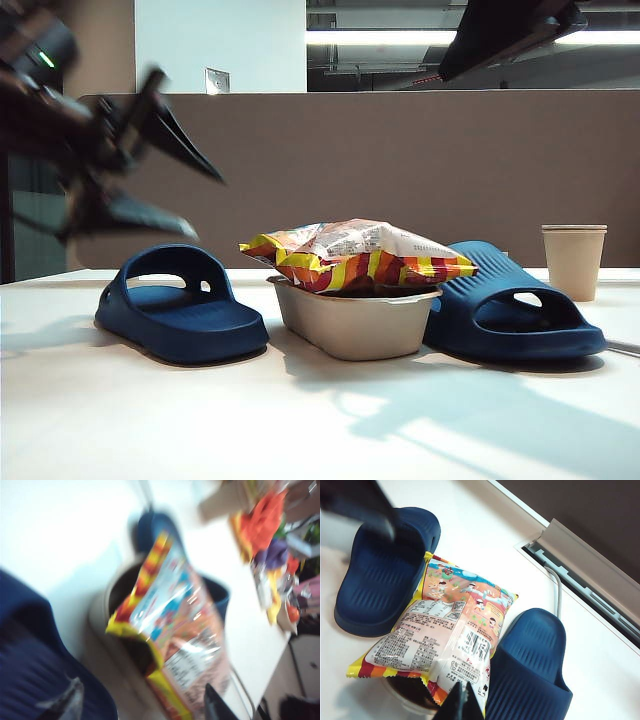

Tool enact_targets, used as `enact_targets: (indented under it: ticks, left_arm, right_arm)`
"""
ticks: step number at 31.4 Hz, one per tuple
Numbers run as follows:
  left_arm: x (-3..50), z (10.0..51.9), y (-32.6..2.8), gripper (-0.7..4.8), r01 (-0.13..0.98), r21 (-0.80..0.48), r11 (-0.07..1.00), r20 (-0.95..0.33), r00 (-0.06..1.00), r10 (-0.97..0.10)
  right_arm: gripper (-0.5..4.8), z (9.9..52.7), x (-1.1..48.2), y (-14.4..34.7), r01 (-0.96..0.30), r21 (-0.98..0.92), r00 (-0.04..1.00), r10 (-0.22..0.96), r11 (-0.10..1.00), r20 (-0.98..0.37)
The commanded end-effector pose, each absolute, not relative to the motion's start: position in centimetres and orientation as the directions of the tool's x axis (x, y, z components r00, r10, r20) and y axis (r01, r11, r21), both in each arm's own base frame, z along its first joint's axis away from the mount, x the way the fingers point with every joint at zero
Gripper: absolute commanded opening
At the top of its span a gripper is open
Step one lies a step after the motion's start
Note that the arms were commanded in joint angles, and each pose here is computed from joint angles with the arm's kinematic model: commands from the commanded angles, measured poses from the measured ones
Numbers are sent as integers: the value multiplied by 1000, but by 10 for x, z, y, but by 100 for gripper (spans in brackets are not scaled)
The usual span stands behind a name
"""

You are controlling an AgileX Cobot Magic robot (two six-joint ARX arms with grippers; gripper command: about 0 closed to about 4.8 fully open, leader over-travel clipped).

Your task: Pick up a bag of chips and put them in the box.

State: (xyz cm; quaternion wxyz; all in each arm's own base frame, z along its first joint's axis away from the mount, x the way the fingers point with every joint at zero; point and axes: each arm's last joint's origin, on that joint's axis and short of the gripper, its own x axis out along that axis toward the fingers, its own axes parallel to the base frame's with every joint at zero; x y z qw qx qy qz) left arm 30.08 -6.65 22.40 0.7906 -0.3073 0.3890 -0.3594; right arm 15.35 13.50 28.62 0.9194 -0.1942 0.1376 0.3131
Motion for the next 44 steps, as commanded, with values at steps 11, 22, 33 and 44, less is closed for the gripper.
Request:
enact_targets:
  ticks: [11, 22, 33, 44]
  left_arm:
    - [195, 356, -1, 268, 599, -459, 656, -70, 712, -699]
    - [127, 387, -9, 265, 702, -346, 623, 49, 676, -735]
    - [81, 382, -17, 209, 630, -288, 721, 29, 758, -652]
    - [29, 370, -17, 176, 597, -168, 784, 98, 802, -589]
  right_arm:
    - [-5, 288, 152, 136, -653, -252, 747, 552, 714, -370]
    - [-5, 290, 149, 134, -683, -211, 718, 589, 700, -371]
    - [-5, 296, 139, 126, -684, -182, 714, 599, 706, -363]
    - [-5, 301, 126, 115, -692, -144, 703, 614, 708, -358]
